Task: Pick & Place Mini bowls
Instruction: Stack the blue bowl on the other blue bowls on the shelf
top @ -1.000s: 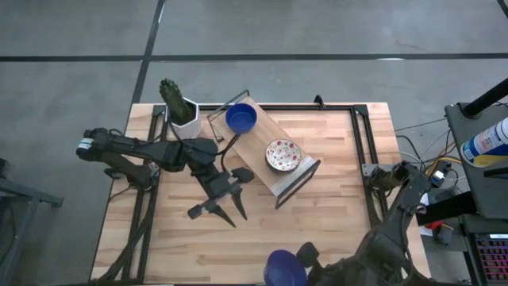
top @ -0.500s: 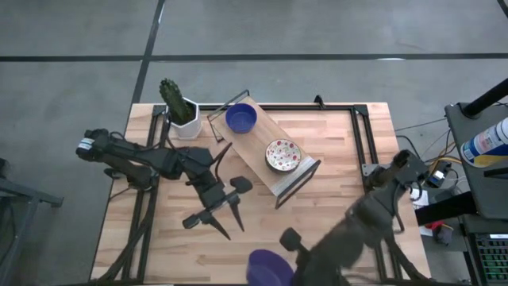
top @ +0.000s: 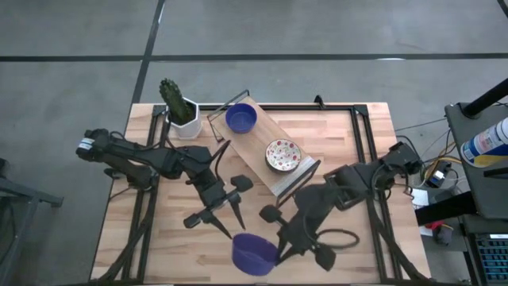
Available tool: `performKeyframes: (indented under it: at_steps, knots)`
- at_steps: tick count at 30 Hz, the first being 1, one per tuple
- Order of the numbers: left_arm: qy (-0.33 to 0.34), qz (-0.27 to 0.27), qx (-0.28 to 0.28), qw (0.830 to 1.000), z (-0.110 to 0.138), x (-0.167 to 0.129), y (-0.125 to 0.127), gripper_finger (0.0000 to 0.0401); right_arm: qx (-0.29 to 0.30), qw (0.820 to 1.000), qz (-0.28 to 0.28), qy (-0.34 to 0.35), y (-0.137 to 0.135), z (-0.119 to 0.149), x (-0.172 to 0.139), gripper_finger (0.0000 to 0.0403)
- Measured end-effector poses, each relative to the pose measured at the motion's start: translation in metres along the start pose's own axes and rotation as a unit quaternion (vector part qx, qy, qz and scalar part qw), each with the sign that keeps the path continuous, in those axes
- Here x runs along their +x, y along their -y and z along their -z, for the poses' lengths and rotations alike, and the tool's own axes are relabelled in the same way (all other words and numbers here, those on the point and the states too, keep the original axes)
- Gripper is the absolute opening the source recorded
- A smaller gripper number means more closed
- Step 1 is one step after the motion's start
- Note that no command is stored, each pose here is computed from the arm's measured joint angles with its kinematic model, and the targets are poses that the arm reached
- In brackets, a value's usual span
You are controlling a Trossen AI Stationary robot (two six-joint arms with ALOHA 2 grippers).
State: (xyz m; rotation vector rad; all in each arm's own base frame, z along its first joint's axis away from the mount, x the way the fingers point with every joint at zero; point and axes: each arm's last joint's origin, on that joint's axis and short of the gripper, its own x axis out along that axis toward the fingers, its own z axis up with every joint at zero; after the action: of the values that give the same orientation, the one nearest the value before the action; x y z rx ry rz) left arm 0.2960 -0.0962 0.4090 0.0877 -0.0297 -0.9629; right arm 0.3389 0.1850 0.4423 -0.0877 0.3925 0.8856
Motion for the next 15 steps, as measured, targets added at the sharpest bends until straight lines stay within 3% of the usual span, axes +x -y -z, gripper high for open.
performKeyframes:
  at_steps: [15]
  knots:
    - [0.004,0.071,-0.028,0.997,-0.001,-0.001,0.004,0.0150,0.034,0.999,0.036,0.002,0.036,0.004,-0.021,0.0008]
